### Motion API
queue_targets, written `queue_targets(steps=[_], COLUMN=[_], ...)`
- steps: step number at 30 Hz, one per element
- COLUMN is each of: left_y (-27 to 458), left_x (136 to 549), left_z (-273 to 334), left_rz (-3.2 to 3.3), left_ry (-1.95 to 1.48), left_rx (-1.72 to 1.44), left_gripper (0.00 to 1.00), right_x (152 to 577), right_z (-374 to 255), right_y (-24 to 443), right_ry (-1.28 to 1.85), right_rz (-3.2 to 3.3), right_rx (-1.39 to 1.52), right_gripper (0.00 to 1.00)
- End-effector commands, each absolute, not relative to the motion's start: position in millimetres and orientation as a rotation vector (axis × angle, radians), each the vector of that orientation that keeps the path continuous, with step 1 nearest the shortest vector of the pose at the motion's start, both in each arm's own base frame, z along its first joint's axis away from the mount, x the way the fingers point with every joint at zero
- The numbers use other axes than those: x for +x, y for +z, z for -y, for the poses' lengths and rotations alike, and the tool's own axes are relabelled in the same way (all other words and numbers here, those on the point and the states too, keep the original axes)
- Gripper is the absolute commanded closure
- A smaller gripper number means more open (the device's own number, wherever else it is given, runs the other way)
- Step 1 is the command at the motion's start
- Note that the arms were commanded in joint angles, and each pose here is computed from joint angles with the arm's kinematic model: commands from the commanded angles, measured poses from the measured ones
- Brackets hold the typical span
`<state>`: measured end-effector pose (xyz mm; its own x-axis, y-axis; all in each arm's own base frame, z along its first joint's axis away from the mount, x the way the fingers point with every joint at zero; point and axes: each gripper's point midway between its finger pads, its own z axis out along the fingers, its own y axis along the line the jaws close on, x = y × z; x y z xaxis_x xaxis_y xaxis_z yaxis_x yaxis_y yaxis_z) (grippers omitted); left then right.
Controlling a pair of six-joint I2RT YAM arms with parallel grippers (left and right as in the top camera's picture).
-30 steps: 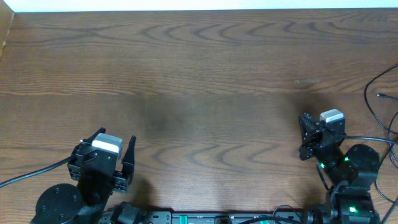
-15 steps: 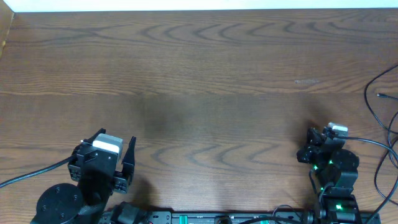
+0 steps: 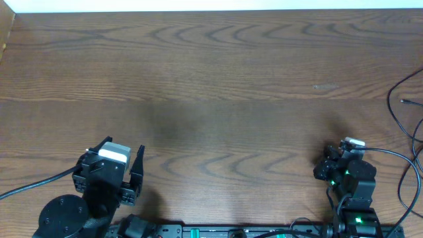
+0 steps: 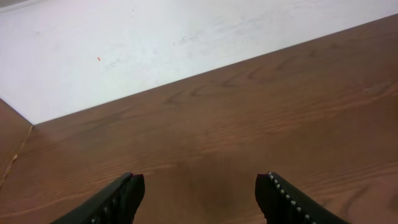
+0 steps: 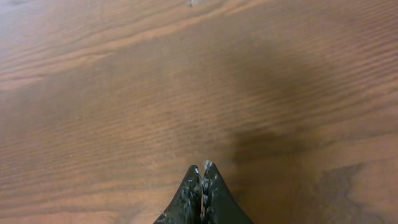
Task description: Untangle cables
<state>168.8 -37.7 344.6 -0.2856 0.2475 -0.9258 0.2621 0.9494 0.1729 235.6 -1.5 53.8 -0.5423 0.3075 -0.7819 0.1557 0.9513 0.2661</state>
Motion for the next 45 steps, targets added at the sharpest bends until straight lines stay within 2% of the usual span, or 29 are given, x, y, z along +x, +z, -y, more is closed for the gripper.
queue_targets(steps=[1, 3, 5, 6, 7, 8, 45], left_y=[345.1, 344.9, 344.8, 344.8, 344.7, 344.6, 343.6], left_x=[168.3, 168.2, 168.2, 168.2, 168.1, 168.1, 167.8], left_z=[35.2, 35.2, 35.2, 35.2, 35.2, 35.2, 35.1], left_rz=[-1.878, -1.878, -1.879, -1.879, -1.879, -1.880, -1.885], left_ry=[-0.008, -0.008, -0.007, -0.008, -0.008, -0.008, -0.012], left_rx=[0.358, 0.358, 0.358, 0.358, 0.358, 0.358, 0.353], left_gripper=[0.37, 0.37, 0.37, 0.37, 0.38, 0.37, 0.37], right_x=[234.8, 234.8, 234.8, 234.8, 234.8, 234.8, 235.7], right_z=[2.3, 2.3, 2.3, 2.3, 2.3, 2.5, 2.4], right_y=[52.1, 52.0, 52.0, 52.0, 52.0, 52.0, 54.2], right_ry=[0.211, 0.215, 0.215, 0.215, 0.214, 0.213, 0.215], right_rz=[-2.150, -2.150, -2.150, -2.150, -2.150, -2.150, -2.139], right_rx=[0.362, 0.368, 0.369, 0.368, 0.368, 0.368, 0.366], right_gripper=[0.99, 0.97, 0.79, 0.65, 0.36, 0.01, 0.01])
